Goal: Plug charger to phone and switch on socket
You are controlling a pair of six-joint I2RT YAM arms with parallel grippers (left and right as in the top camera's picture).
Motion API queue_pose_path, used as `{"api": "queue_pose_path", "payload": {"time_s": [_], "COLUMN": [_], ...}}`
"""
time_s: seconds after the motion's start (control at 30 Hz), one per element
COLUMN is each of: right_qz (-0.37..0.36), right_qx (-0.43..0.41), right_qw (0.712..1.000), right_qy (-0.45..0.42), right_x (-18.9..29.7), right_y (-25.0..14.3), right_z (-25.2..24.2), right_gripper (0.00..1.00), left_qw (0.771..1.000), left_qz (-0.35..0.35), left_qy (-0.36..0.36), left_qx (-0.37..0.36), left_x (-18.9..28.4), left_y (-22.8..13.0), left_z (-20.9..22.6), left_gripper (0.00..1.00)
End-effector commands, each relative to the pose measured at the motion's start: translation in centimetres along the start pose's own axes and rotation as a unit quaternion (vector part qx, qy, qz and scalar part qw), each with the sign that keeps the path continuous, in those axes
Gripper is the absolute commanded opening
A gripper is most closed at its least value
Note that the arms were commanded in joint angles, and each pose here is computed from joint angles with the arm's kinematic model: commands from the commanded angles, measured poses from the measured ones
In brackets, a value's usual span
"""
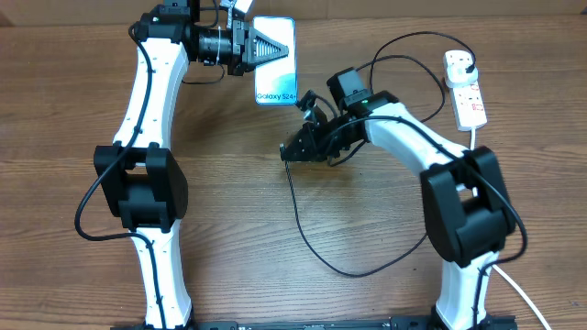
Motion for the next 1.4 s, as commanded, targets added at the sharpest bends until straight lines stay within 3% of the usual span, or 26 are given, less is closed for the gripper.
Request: {"api": "queue_pose_path", "payload": {"time_s": [0.0, 0.4, 0.87, 1.37], "right_qz": [0.003, 0.007, -0.119, -0.088], "right_qx": [0.065, 0.069, 0.044, 0.071], "right_qw": [0.995, 0.994, 0.992, 0.991], "right_qy": [0.074, 0.083, 0.024, 0.075], "right_x": [2.1, 3.3, 12.3, 8.8], "right_y": [-0.7, -1.5, -1.9, -2.4], "right_z": [3.0, 4.0, 6.5, 8.3], "right_gripper": [0.04, 0.04, 0.04, 0.04], "left_qw": [1.0, 1.0, 1.0, 0.998], "left_qz": [-0.006, -0.007, -0.005, -0.001], "left_qy": [-0.011, -0.014, -0.024, -0.059], "left_qx": [-0.01, 0.003, 0.015, 0.007], "left_x": [0.7, 0.9, 0.9, 0.9], "left_y": [0.2, 0.2, 0.2, 0.3], "left_z": [-1.1, -1.1, -1.3, -1.9], "left_gripper": [0.04, 0.04, 0.04, 0.04]}}
Point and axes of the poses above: each gripper's point midway between its finger pads, its own x axis back along the fingers, its own z axis along the line the jaws close on, y = z × x, the point moved 9 cm from there along x, back along the fingers, and after that the axes turned 7 degrees about -x, right-handed, at the moved point
